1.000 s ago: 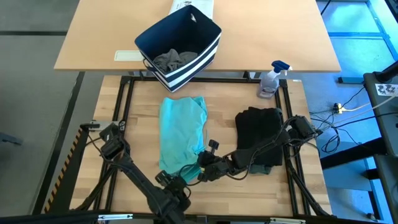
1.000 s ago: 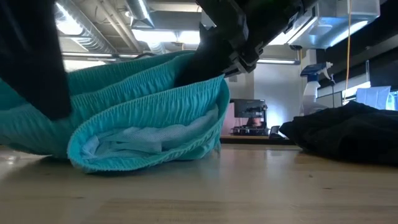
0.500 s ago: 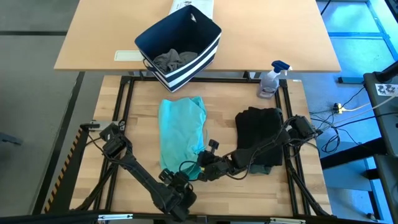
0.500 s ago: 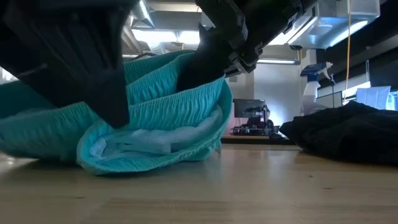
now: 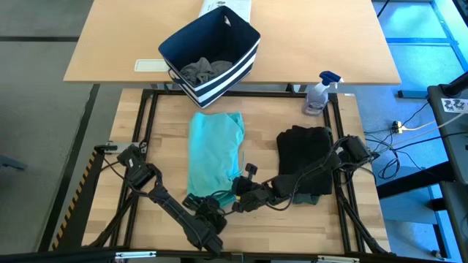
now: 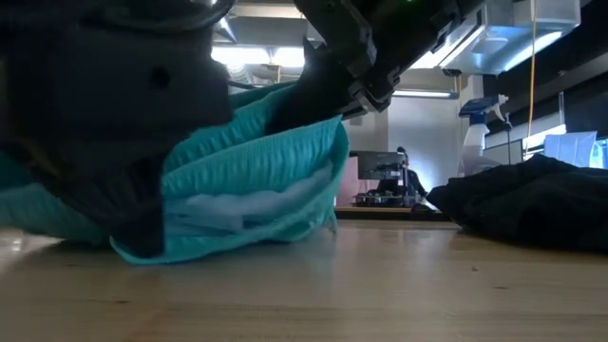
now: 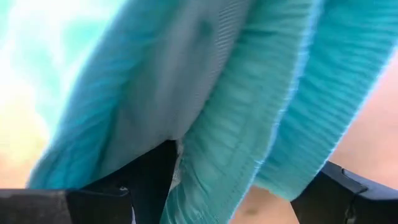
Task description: Fold Laundry from Bin
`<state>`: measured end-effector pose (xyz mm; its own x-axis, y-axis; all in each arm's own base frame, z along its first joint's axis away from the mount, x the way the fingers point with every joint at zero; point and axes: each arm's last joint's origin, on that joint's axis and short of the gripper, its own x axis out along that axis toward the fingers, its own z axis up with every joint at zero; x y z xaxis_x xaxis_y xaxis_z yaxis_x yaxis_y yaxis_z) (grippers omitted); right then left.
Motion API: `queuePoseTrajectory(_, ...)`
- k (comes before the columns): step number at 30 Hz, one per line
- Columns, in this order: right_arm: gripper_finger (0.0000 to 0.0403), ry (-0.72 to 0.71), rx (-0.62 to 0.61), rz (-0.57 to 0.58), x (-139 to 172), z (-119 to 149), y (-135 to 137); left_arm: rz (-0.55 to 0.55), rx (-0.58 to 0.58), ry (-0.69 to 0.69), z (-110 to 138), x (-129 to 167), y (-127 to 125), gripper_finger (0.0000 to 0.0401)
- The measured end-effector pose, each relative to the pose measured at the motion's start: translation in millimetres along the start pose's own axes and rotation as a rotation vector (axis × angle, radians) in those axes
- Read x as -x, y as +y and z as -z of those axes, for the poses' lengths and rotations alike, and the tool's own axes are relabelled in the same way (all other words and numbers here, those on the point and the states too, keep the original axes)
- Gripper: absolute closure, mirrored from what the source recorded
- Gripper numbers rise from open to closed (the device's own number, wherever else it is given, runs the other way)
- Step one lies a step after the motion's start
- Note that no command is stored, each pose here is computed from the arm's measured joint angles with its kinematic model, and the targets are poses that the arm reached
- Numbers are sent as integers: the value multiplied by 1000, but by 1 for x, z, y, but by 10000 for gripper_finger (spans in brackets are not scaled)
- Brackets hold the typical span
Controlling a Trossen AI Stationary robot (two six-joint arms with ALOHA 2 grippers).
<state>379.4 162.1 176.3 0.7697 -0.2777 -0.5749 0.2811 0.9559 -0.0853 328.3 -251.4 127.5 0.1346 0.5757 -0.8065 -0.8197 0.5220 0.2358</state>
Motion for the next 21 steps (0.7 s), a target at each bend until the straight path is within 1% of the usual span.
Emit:
queuePoseTrajectory(3, 372, -4, 0, 9, 1, -1, -1, -87, 5, -19, 3, 3, 10, 129)
queuePoseTrajectory(6, 372, -9, -1, 8, 5, -4, -2, -134, 6, -36, 5, 5, 16, 129)
queuePoseTrajectory(15, 372, -67, 8, -15, 35, -13, 7, -180, -32, -58, 5, 8, 22, 129)
queuePoseTrajectory(21, 372, -27, 28, -13, 36, -9, 6, -186, -48, -52, 5, 8, 23, 129)
